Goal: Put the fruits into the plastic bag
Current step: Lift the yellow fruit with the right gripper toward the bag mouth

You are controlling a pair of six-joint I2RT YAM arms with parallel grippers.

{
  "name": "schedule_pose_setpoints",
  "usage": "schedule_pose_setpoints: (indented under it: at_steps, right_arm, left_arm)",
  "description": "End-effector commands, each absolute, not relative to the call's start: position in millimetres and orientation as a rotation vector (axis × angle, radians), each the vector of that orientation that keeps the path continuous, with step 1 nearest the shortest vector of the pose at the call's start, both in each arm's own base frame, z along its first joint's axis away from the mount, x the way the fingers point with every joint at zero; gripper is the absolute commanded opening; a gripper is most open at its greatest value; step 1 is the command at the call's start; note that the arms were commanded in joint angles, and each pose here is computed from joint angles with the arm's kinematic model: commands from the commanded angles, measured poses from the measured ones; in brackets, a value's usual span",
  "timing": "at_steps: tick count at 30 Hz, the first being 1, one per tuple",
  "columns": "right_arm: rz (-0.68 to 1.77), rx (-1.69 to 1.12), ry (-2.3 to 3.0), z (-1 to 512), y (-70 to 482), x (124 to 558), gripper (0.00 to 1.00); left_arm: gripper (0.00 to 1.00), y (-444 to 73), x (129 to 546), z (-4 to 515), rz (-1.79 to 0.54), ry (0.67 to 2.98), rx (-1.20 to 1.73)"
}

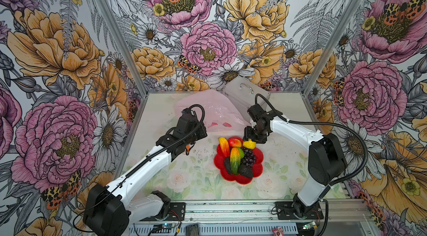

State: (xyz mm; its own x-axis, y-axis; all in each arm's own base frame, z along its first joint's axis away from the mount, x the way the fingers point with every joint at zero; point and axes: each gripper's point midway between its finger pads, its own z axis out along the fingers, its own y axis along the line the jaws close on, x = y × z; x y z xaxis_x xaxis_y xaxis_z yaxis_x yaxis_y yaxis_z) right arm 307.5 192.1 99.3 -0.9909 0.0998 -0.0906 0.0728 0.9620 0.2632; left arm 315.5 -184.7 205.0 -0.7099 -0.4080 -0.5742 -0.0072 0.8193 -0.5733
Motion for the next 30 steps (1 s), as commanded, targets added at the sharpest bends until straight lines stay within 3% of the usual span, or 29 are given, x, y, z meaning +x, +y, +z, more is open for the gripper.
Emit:
schedule_pose_setpoints:
  at_steps: [1, 10, 20, 30]
  right_arm:
    - [0.508, 0.153, 2.942, 125.2, 194.2, 308.0, 0.38]
    - [0.799, 0.282, 2.832, 180.1, 196.5, 304.3, 0.37]
    - [1.289, 0.499, 2.643, 234.8, 237.4, 305.1, 0.37]
    - [1.322, 0.762, 2.448, 251.9, 252.0, 320.6, 0.37]
  left_arm:
    - [0.0, -185.1, 310.4, 211.3, -0.729, 2.254, -0.302]
    - [0.0, -187.1, 309.4, 217.3, -0.754, 2.243, -0.297]
    - [0.0, -190.6, 302.5, 226.8, -0.774, 2.211, -0.273]
    - [0.0, -196.0, 302.0, 250.7, -0.817, 2.135, -0.269]
